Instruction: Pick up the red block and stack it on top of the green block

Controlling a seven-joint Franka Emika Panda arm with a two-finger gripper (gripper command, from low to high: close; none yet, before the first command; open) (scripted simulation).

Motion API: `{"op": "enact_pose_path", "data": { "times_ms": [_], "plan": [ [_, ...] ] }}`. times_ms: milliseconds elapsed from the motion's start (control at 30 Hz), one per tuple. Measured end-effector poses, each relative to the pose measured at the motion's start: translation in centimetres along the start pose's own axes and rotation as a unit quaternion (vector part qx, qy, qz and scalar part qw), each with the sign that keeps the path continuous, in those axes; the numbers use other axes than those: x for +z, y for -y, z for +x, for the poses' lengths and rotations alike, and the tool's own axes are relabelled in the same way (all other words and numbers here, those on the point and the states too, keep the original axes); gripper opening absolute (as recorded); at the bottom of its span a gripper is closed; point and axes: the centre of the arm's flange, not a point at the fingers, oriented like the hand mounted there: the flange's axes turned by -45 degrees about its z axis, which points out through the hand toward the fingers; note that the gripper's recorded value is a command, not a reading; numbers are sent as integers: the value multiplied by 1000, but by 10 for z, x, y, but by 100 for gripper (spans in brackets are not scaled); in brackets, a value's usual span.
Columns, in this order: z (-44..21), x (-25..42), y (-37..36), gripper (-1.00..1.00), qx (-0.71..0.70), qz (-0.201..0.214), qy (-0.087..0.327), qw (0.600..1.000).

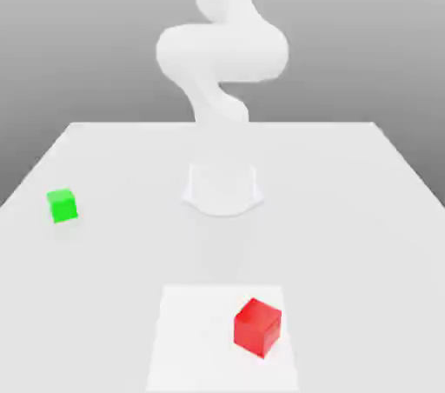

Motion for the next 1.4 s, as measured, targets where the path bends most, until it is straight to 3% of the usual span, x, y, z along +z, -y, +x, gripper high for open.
{"op": "enact_pose_path", "data": {
  "times_ms": [367, 700, 900, 933, 1167, 1333, 1400],
  "plan": [
    [-97, 230, 18, 0, 129, -48, 176, 975],
    [-260, 358, 28, 0, 235, -105, 321, 911],
    [-312, 408, 25, 0, 246, -112, 333, 904],
    [-316, 412, 25, -100, 246, -112, 333, 904],
    [-316, 412, 25, -100, 246, -111, 332, 904],
    [-284, 376, 27, -100, 246, -112, 332, 904],
    [-274, 366, -2, -100, 291, -133, 324, 890]
  ]
}}
